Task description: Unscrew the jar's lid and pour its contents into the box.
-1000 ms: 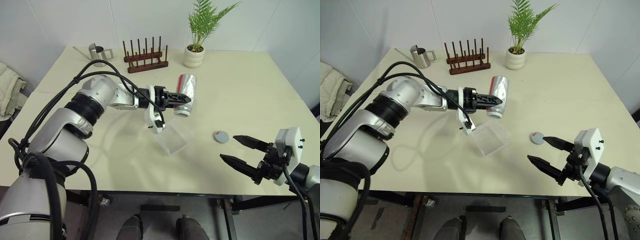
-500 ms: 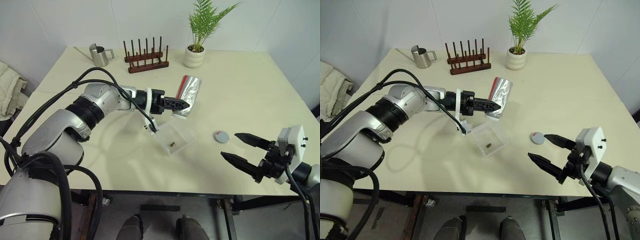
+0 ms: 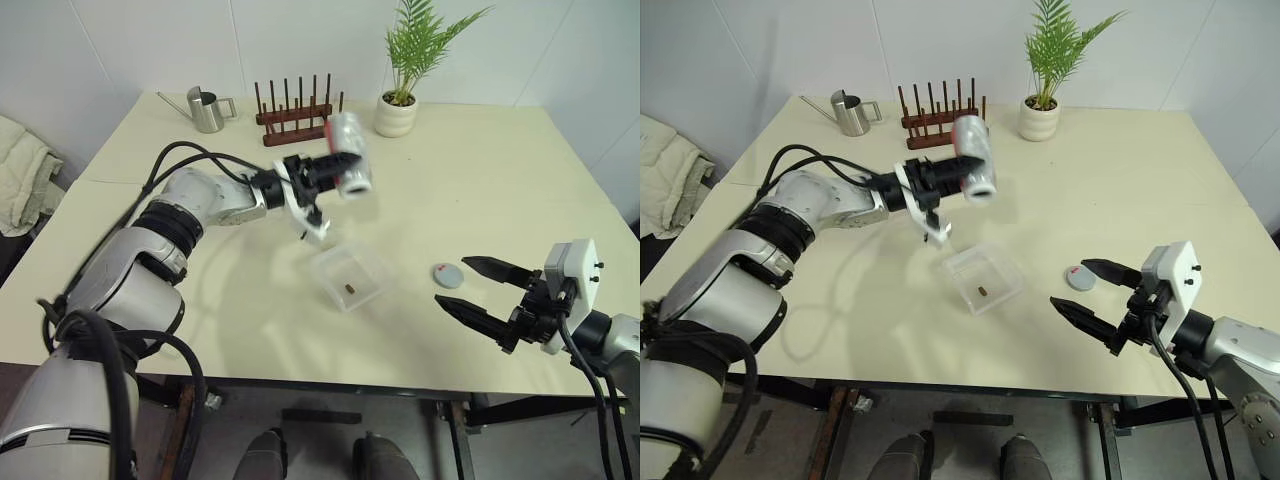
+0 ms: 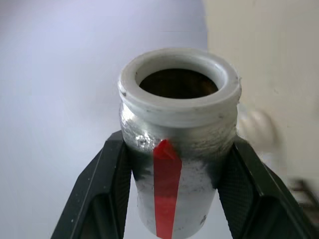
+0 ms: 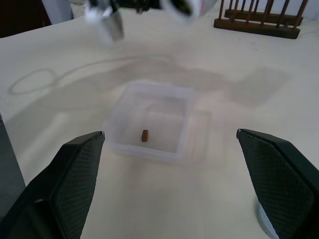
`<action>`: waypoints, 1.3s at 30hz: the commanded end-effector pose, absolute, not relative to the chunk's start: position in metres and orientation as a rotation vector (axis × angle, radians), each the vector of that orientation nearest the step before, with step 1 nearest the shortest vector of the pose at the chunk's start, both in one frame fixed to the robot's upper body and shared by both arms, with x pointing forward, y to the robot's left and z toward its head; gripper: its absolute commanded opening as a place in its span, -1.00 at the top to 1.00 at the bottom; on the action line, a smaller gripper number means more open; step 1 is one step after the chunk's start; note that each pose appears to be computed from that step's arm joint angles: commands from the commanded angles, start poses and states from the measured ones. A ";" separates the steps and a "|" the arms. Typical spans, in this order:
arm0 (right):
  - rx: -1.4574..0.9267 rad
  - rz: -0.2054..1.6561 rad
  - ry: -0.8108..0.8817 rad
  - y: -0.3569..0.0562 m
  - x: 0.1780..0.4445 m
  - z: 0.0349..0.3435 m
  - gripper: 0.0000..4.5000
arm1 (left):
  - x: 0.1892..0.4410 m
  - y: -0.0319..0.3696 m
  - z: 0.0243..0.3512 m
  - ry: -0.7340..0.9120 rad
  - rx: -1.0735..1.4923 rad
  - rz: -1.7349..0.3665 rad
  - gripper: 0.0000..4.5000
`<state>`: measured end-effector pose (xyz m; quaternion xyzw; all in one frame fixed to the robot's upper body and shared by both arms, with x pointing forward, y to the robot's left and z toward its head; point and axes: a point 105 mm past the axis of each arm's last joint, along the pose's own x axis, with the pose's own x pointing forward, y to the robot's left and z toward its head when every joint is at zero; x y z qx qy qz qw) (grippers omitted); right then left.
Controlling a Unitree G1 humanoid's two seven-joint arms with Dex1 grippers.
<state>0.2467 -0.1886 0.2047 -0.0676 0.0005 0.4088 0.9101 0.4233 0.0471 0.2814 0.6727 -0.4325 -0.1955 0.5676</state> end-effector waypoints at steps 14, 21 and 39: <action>-0.210 0.927 -0.005 -0.186 0.266 0.219 -0.98 | 0.457 0.128 0.253 -0.273 0.099 -0.432 0.08; -0.202 0.977 -0.003 -0.184 0.267 0.220 -0.98 | 0.435 0.117 0.218 -0.143 0.209 -0.571 0.08; -0.216 0.986 0.018 -0.184 0.273 0.213 -1.00 | 0.410 0.117 0.199 -0.020 0.271 -0.649 -0.57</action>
